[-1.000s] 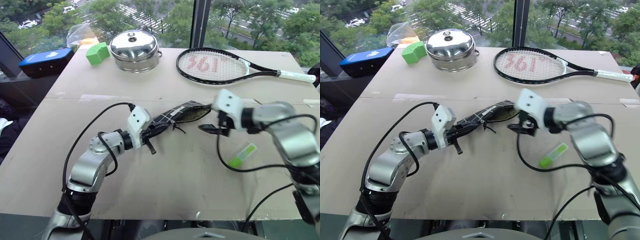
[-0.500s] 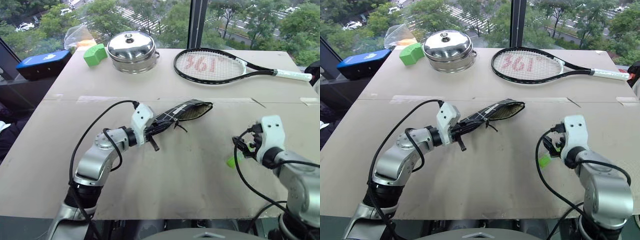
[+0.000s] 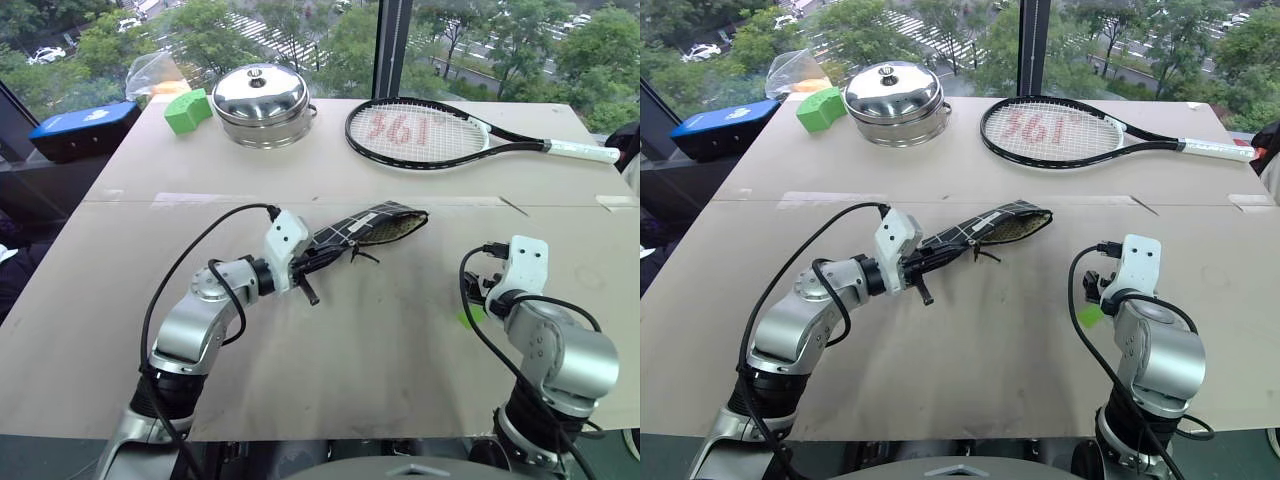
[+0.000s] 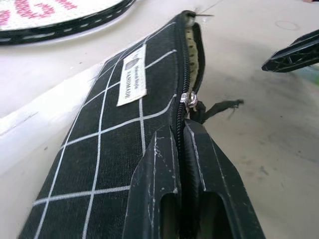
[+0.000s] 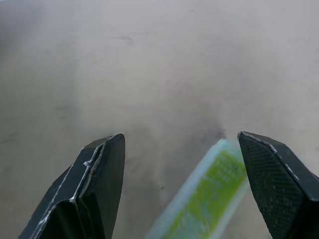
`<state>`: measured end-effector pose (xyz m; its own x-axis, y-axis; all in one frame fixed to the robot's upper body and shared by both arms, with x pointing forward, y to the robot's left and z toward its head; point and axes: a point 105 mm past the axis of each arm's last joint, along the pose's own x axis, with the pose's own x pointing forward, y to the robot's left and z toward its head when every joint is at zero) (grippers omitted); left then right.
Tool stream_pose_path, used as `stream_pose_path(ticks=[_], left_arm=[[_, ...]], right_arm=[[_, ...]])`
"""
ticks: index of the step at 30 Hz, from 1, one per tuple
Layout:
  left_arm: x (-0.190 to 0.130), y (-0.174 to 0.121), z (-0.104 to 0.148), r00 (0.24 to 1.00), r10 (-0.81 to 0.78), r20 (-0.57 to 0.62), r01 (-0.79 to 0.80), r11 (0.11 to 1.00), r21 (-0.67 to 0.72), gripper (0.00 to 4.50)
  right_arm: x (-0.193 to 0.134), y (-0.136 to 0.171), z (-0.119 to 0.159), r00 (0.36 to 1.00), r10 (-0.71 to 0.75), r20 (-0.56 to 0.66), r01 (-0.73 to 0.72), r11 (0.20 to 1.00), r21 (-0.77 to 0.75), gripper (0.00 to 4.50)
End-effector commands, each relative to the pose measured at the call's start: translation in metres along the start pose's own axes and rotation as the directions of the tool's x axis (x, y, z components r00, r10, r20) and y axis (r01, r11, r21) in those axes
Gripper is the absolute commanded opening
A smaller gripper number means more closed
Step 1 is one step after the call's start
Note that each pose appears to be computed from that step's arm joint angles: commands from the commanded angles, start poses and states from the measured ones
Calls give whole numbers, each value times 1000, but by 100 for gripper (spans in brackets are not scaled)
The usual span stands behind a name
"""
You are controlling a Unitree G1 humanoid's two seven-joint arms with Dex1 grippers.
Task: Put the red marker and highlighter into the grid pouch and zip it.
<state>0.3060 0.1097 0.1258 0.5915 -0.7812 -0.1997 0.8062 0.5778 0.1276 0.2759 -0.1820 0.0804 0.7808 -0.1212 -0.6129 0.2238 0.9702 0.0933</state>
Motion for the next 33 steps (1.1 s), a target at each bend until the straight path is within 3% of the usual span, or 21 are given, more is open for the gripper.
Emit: stream_pose_path(ticks=[1,3,9,13,19,24,27,30,33], left_arm=[[-5,-2,14,999,14,41,-16,999,43,0],[-6,-4,12,999,17,41,-19,999,41,0],[-6,-4,11,999,27,42,-29,999,34,0],[-6,-3,10,999,25,41,-26,999,33,0],[-5,-3,10,999,17,43,-19,999,37,0],[-4,-5,10,999,16,43,-17,999,34,0],[-5,-5,10,999,17,42,-19,999,34,0],[-5,-5,10,999,19,41,-21,999,35,0],[-5,-5,10,999,20,42,-22,999,37,0]], right_arm=[[1,-3,-21,997,-15,-75,15,1000,-4,338],[-1,-5,-11,999,20,-40,-23,997,-73,285],[-14,-6,28,980,191,54,-171,952,-252,285],[-31,-15,46,939,343,-17,-318,852,-416,285],[-28,-40,25,937,326,-124,-348,890,-293,285],[-41,-23,8,906,366,-214,-407,891,-203,285],[-47,-18,-6,917,294,-268,-313,949,-30,285],[-45,-10,-9,936,253,-244,-261,965,2,285],[-46,-8,-17,941,223,-255,-228,974,8,212]])
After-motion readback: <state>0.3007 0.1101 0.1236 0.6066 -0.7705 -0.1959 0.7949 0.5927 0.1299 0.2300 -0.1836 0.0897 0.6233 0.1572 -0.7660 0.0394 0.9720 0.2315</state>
